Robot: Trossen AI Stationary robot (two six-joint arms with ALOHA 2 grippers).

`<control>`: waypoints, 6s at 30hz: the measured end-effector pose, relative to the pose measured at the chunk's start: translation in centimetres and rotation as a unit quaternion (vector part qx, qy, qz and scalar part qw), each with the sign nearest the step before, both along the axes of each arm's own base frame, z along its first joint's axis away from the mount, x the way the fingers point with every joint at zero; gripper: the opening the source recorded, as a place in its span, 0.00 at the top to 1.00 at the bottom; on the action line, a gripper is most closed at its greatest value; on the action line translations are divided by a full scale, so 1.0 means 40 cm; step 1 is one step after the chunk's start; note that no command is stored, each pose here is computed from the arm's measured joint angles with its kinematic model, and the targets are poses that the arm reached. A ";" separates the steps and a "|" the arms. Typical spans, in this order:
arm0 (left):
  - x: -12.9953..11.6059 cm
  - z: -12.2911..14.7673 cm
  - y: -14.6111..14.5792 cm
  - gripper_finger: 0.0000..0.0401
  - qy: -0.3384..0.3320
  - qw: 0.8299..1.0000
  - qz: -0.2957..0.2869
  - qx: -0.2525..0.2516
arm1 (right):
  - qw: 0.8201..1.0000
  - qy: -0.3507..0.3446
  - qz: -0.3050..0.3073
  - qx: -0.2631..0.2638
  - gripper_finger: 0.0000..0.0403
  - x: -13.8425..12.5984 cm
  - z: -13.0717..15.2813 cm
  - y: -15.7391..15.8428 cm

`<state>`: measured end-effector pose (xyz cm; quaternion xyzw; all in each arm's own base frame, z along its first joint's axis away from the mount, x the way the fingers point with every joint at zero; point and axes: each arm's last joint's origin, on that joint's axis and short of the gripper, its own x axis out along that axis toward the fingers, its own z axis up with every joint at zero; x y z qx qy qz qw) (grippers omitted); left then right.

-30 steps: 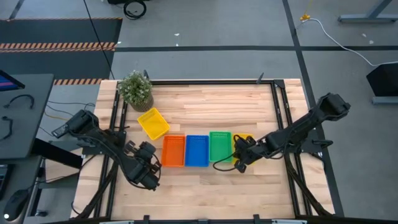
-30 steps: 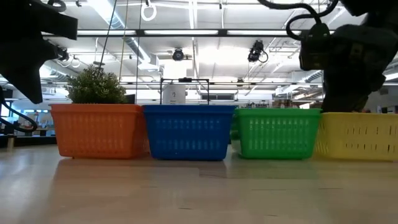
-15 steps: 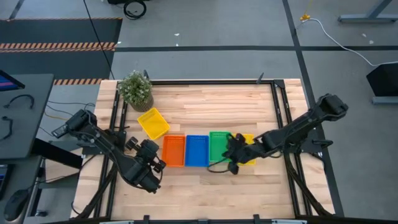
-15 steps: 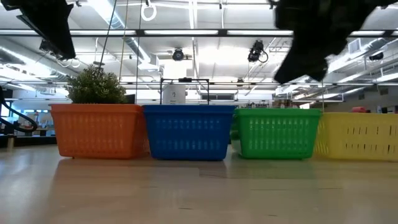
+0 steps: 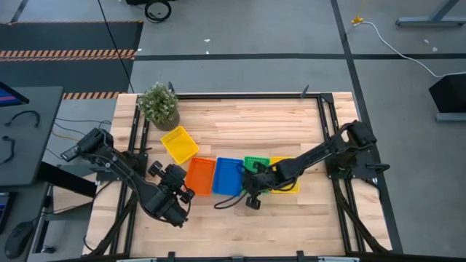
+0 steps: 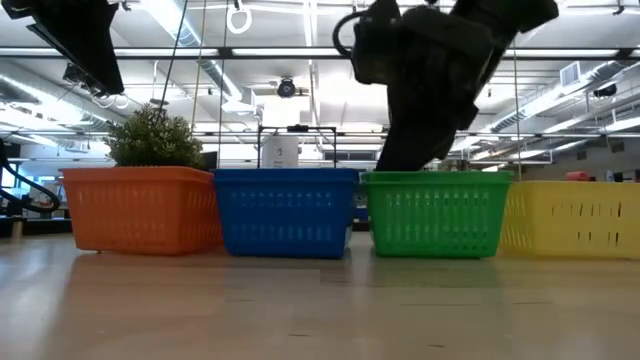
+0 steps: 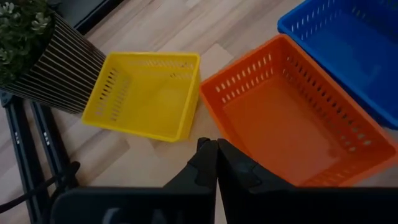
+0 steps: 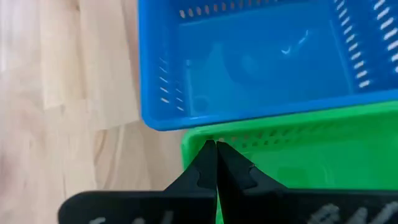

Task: Stack baskets by color
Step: Adjust the bins, then stack the top yellow bin on top of the bottom yellow bin

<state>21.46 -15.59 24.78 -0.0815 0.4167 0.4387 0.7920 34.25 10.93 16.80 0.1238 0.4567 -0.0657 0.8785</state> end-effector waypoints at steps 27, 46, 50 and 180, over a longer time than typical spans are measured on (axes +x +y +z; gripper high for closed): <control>-0.021 -0.215 0.018 0.99 0.045 0.979 0.071 -0.188 | 0.989 -0.008 0.073 -0.125 1.00 -0.217 0.148 0.164; 0.001 -0.110 0.000 0.98 0.068 0.985 0.037 -0.151 | 0.979 0.039 0.078 -0.183 1.00 -0.302 0.106 0.161; -0.015 -0.043 -0.003 0.98 0.075 0.989 0.065 -0.107 | 0.984 0.030 0.052 -0.170 1.00 -0.336 0.070 0.148; 0.471 0.055 0.133 0.93 0.100 0.932 -0.346 0.028 | 0.949 -0.058 0.132 -0.279 0.97 -0.129 0.189 -0.034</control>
